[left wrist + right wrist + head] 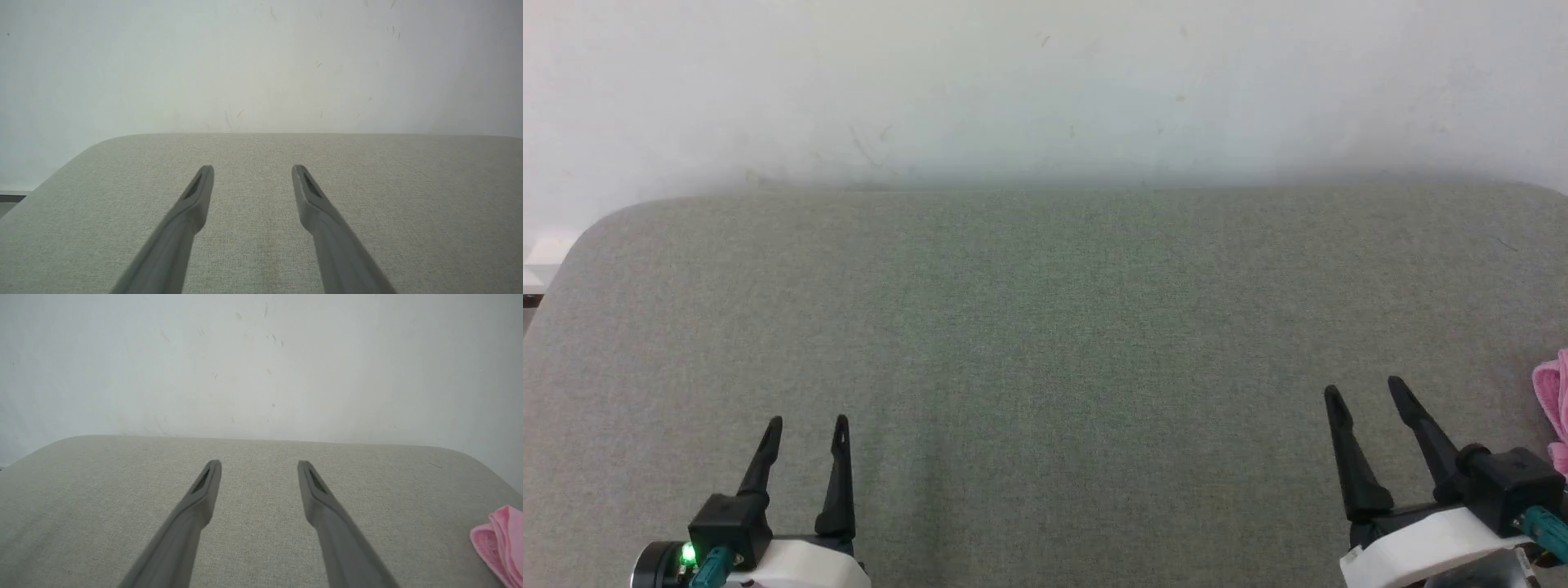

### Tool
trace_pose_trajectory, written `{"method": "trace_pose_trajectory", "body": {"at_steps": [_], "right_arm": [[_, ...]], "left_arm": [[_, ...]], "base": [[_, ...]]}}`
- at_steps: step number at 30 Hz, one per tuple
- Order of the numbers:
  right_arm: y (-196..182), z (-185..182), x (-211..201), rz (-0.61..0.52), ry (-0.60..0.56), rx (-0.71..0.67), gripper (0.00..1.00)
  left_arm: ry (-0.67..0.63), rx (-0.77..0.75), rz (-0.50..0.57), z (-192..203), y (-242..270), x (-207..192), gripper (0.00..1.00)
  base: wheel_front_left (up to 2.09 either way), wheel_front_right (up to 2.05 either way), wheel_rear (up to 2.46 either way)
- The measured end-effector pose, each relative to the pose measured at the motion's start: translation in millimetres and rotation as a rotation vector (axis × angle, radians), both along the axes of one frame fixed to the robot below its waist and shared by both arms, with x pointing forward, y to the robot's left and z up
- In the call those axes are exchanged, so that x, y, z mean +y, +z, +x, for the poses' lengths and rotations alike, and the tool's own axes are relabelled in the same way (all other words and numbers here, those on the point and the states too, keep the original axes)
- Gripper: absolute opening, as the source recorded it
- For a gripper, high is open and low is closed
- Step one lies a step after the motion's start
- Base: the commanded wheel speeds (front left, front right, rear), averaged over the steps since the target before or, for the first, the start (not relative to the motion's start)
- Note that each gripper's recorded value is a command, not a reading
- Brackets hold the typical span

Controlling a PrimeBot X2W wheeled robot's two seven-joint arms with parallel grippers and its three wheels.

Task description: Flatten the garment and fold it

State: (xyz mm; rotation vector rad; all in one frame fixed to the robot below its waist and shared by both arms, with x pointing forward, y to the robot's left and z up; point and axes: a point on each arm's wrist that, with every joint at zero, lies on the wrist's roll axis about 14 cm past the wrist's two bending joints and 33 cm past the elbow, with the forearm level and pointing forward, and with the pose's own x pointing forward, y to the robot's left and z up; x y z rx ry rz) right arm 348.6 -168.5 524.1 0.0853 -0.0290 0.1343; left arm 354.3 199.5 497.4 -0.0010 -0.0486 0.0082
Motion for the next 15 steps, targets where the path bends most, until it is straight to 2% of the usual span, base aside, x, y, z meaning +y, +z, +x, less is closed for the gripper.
{"method": "trace_pose_trajectory", "body": {"at_steps": [4,5,15], "right_arm": [[-0.5,-0.4,1.6,0.009,0.0,0.003,1.0],[-0.5,-0.4,1.6,0.009,0.0,0.003,0.0],[-0.4,-0.3,1.0,0.006,-0.002,0.003,0.0]], "left_arm": [[-0.013,0.014,-0.008,1.5,-4.6,-3.3,1.0],[-0.018,0.019,-0.016,1.2,-6.2,-4.6,0.0],[-0.018,0.029,-0.02,0.9,-7.5,-5.7,0.0]], "base": [[0.0,0.0,0.0],[0.0,0.0,0.0],[0.0,0.0,0.0]]}}
